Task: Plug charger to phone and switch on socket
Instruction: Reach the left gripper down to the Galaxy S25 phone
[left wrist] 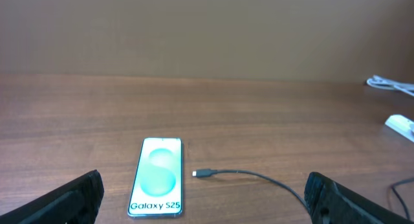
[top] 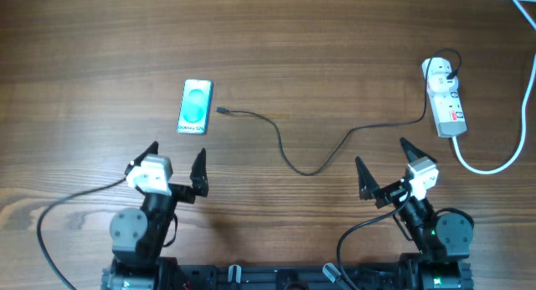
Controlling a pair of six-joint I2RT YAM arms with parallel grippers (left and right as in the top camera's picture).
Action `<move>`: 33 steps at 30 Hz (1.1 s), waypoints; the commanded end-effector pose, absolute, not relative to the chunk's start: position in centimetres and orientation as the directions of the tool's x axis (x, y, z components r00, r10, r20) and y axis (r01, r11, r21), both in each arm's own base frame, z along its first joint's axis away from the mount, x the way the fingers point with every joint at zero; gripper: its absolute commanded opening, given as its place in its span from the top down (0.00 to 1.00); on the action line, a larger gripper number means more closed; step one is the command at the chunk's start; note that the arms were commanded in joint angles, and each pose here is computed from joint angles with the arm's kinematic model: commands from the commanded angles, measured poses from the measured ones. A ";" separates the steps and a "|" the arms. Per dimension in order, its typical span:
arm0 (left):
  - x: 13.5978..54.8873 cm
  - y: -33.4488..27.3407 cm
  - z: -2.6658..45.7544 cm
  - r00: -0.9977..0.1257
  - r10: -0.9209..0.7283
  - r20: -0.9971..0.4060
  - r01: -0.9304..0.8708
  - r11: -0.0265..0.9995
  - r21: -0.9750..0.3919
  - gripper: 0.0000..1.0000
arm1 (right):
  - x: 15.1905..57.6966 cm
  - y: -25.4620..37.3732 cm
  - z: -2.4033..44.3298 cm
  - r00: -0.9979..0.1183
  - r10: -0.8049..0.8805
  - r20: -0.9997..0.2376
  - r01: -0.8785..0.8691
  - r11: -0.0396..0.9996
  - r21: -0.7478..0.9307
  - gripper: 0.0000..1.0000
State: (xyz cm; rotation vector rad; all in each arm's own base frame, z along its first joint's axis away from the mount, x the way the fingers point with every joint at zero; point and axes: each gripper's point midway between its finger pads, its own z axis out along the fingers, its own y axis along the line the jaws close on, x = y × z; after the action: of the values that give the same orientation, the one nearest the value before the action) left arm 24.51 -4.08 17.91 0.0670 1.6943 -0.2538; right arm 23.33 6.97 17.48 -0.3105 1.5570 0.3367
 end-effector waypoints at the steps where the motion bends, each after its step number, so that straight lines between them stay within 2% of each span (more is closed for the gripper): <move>1: 25.8 -4.7 21.1 -0.193 -0.088 -0.977 0.222 0.966 -0.130 0.00 | 22.7 7.8 19.6 -0.027 0.025 -0.999 -0.446 0.894 0.035 0.00; 4: 27.8 -5.2 22.6 -0.304 -0.080 -0.949 0.223 0.963 -0.153 0.00 | 22.7 7.8 20.7 -0.091 0.022 -0.996 -0.443 0.894 0.061 0.00; 11: 33.5 -5.5 26.7 -0.617 -0.056 -0.785 0.162 0.967 -0.197 0.00 | 24.4 7.9 23.8 -0.372 0.017 -0.928 -0.411 0.893 0.182 0.00; 16: 36.3 -5.7 26.8 -0.844 -0.043 -0.535 0.090 0.972 -0.219 0.00 | 25.9 7.9 24.7 -0.636 0.013 -0.772 -0.337 0.895 0.293 0.00; 17: 36.8 -5.5 26.0 -0.872 -0.041 -0.489 0.070 0.976 -0.208 0.00 | 26.1 7.9 24.6 -0.695 0.012 -0.719 -0.313 0.895 0.318 0.00; 20: 38.1 -5.0 23.6 -0.893 -0.053 -0.446 0.033 0.983 -0.182 0.00 | 26.8 8.3 24.0 -0.776 0.014 -0.630 -0.283 0.885 0.369 0.00; 24: 40.2 -5.9 19.0 -0.934 -0.037 -0.355 0.043 0.976 -0.216 0.00 | 29.5 8.3 21.1 -0.859 0.194 -0.475 -0.080 0.864 0.497 0.00; 26: 40.8 -4.4 15.3 -0.960 -0.038 -0.276 -0.002 0.991 -0.131 0.00 | 30.0 8.3 19.8 -0.878 0.196 -0.436 -0.056 0.864 0.500 0.00; 29: 41.0 -3.6 10.1 -0.988 -0.044 -0.149 -0.033 0.997 -0.076 0.00 | 30.2 8.3 18.6 -0.898 0.193 -0.395 -0.033 0.866 0.499 0.00; 33: 41.7 -2.4 4.7 -0.996 -0.065 -0.068 -0.066 0.998 0.006 0.00 | 30.4 7.8 18.1 -0.897 0.197 -0.395 -0.015 0.881 0.473 0.00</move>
State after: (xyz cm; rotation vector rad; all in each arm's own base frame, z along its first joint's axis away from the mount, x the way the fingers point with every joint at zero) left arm 40.50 -3.81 6.57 -0.0558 3.0778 -0.1001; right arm 29.96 7.89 17.78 0.1213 2.6167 0.6774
